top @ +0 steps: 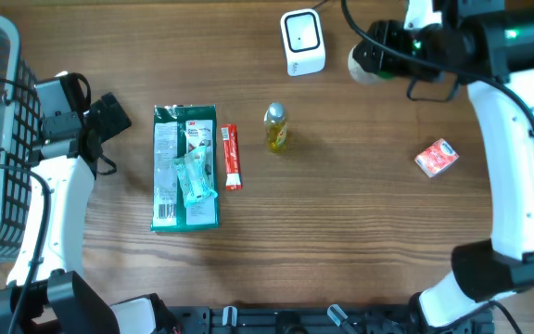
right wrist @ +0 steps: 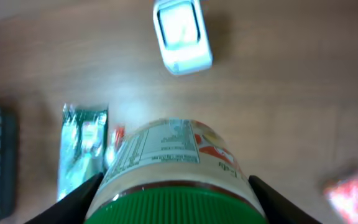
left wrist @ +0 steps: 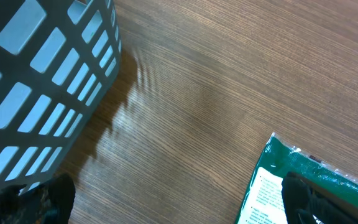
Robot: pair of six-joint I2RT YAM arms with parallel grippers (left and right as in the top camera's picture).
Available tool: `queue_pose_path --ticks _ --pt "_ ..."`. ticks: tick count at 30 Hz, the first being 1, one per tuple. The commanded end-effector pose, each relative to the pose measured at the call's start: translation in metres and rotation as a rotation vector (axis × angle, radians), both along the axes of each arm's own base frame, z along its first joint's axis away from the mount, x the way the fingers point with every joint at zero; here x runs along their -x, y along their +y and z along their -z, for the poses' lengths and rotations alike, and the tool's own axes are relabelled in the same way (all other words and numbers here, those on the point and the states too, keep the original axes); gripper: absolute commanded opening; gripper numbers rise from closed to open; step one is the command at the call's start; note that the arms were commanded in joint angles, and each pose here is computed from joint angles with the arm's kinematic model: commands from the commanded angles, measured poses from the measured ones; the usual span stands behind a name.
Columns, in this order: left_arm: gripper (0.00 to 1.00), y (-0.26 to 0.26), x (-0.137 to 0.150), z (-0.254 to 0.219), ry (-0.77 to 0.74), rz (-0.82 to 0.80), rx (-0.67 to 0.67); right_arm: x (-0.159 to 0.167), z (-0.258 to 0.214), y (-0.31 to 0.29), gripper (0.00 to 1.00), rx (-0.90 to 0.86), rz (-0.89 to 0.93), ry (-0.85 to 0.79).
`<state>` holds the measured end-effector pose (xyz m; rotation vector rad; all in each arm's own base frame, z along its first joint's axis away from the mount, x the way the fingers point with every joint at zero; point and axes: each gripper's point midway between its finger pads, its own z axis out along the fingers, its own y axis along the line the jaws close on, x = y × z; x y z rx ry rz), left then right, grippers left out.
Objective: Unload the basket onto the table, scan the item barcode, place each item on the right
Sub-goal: 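Lift the jar with the right gripper toward the scanner, then hold the jar label under the white scanner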
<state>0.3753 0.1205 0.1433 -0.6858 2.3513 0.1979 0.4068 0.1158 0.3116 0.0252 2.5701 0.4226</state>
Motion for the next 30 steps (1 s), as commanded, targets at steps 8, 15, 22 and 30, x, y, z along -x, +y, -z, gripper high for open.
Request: queue_pose_path --ticks 8,15,22,30 --pt "1.0 0.002 -0.002 -0.01 -0.022 0.006 -0.012 -0.12 0.058 0.052 0.04 0.098 -0.17 -0.267" --pt "1.0 0.002 -0.002 -0.01 -0.022 0.006 -0.012 -0.185 0.096 0.07 0.04 0.032 -0.112 -0.379" --pt "1.0 0.002 -0.002 -0.01 -0.022 0.006 -0.012 -0.221 0.161 0.079 0.04 0.003 -0.083 -0.386" --pt "1.0 0.002 -0.002 -0.01 -0.022 0.006 -0.012 -0.247 0.157 0.097 0.04 -0.102 -0.088 -0.521"
